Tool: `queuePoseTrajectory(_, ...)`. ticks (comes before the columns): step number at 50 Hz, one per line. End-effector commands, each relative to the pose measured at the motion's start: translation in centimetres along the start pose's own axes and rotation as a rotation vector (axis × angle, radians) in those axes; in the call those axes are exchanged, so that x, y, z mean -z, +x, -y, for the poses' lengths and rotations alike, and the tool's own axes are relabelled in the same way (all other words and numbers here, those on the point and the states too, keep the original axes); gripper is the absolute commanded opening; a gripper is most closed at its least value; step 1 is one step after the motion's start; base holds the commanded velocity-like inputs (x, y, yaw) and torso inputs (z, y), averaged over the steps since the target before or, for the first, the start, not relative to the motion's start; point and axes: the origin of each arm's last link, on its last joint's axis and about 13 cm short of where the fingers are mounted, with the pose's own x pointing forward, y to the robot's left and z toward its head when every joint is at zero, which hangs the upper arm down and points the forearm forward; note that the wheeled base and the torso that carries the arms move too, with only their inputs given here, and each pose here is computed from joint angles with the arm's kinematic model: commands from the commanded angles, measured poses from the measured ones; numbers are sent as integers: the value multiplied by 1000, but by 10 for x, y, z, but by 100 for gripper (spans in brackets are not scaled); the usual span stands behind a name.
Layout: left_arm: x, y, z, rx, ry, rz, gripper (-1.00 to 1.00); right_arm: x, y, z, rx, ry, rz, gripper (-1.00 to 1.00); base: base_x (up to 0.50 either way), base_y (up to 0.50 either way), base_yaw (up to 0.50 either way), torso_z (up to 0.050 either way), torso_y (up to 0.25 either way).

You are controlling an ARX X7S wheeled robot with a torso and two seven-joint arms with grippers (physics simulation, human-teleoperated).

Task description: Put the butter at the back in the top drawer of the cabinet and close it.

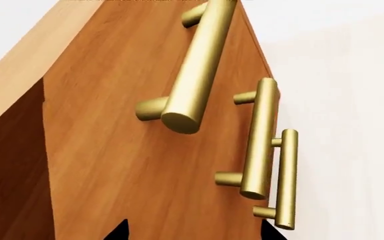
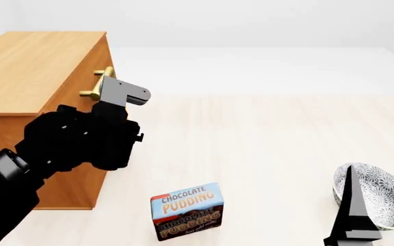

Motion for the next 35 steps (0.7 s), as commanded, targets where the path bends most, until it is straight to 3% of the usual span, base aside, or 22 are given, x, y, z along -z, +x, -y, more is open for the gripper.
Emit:
queuePoseTrajectory(1, 9, 28, -33, -220, 4, -38, 100, 0, 0, 0, 0, 0, 2, 100, 0, 6, 6, 0, 0)
queuePoseTrajectory(11, 6, -10, -37, 23, -68, 75, 100, 0, -1, 0, 1, -2, 7, 100, 1, 3, 4, 0, 0)
queuePoseTrajectory(29, 14, -65, -49, 429, -106, 283, 100, 0, -1, 0, 0, -3, 8, 100, 0, 0, 0, 0, 1)
queuePoseTrajectory(35, 22, -85, -57, 512, -121, 372, 100, 0, -1, 0, -3, -3, 7, 100, 0, 0, 0, 0, 0)
